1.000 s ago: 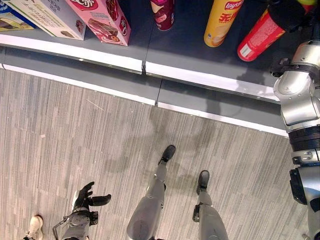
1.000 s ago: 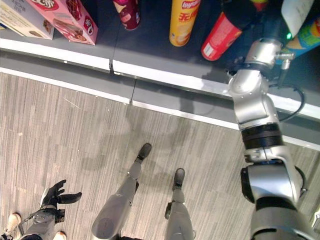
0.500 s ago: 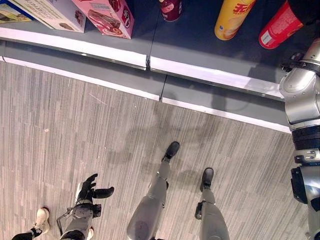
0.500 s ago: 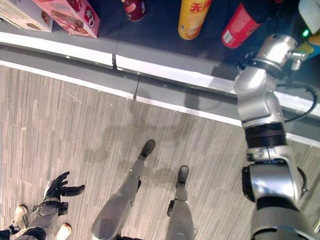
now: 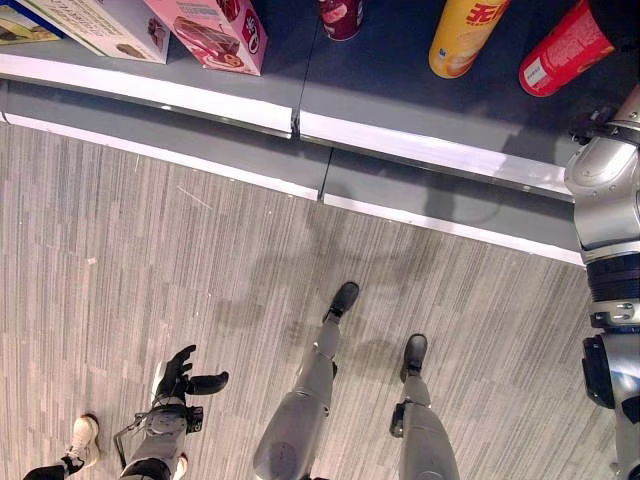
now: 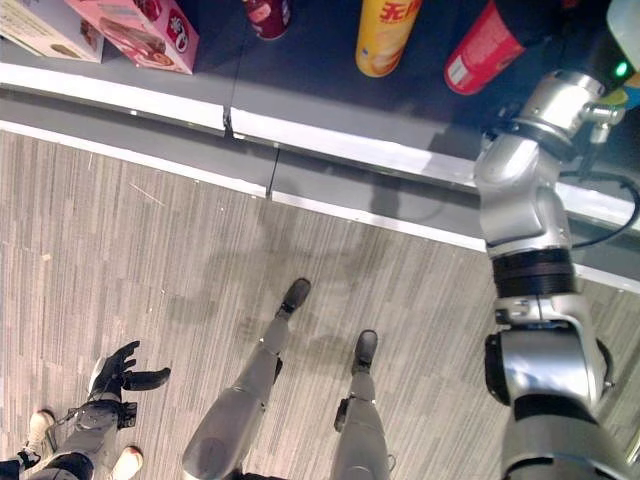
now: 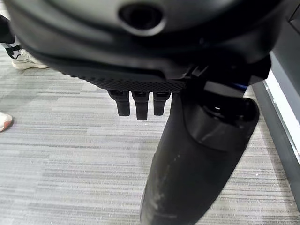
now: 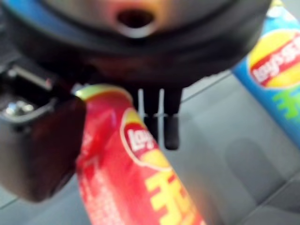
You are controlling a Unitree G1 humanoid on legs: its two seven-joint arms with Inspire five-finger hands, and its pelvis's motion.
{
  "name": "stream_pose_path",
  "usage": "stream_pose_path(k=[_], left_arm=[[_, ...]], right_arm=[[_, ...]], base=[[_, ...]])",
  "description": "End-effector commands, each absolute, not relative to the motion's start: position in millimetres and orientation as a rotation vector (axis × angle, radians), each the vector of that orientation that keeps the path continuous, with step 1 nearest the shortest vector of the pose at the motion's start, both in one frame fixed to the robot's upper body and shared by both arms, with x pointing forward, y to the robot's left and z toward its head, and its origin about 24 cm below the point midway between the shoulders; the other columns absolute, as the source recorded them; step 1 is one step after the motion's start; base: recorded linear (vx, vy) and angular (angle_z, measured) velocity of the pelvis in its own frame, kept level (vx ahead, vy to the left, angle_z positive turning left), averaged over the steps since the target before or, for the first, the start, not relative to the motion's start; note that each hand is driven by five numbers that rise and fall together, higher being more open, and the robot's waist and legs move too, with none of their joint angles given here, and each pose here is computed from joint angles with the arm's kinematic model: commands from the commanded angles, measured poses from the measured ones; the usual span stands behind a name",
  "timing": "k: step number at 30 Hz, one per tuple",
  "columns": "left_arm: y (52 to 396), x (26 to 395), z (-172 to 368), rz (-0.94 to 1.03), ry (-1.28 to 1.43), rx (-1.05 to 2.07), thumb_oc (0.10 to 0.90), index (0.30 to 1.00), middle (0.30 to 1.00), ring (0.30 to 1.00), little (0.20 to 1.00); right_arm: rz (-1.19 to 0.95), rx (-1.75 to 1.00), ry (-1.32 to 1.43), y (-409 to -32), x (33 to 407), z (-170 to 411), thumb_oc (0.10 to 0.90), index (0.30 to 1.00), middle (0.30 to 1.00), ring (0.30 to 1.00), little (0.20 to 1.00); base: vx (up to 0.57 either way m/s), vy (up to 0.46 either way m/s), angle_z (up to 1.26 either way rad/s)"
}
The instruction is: Put the goods on the table back onto the shelves and tidy them up.
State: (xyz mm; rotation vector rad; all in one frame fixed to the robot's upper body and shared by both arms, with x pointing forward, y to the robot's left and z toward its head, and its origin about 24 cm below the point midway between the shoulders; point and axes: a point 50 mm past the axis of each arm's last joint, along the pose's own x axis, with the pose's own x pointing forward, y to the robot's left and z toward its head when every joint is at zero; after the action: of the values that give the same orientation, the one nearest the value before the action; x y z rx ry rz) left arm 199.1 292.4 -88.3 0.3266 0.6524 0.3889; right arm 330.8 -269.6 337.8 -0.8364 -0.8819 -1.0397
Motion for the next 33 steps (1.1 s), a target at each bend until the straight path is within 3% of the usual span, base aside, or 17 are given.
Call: stream_pose_path(k=[1, 11, 12, 13, 33], left_arm=[[321, 168, -93, 0.488, 0.739, 0.419, 0.800, 0.900, 0.900, 0.900, 0.900], [322, 169, -92, 0.488, 0.739, 0.425, 0.800, 0.900, 0.900, 0.900, 0.900], [321, 169, -92, 0.488, 0.739, 0.425, 0.800, 0.900, 0.900, 0.900, 0.900], [320, 168, -93, 0.484, 0.743, 0.425, 0.800, 0.900, 0.900, 0.900, 0.900], [323, 168, -92, 0.485, 0.756, 0.439, 0.800, 0.900, 0.900, 0.900, 0.900]], right_arm=[[-1.142, -0.875, -1.091, -274, 300, 367, 0.400, 0.300, 0.300, 0.300, 0.300], [-1.134, -0.894, -1.086, -273, 301, 365, 0.400, 0.300, 0.300, 0.300, 0.300], [-1.134, -0.894, -1.086, -273, 301, 366, 0.456, 0.385, 0.385, 0.385, 0.385], [-1.136, -0.900, -1.086, -273, 301, 365, 0.800, 0.900, 0.900, 0.900, 0.900], [-1.041, -0.907, -1.125, -254, 305, 363, 0.800, 0.900, 0.900, 0.900, 0.900]], base=[[0.00, 0.000, 0.00], [0.00, 0.000, 0.00], [0.00, 0.000, 0.00], [0.00, 0.000, 0.00], [0.00, 0.000, 0.00]])
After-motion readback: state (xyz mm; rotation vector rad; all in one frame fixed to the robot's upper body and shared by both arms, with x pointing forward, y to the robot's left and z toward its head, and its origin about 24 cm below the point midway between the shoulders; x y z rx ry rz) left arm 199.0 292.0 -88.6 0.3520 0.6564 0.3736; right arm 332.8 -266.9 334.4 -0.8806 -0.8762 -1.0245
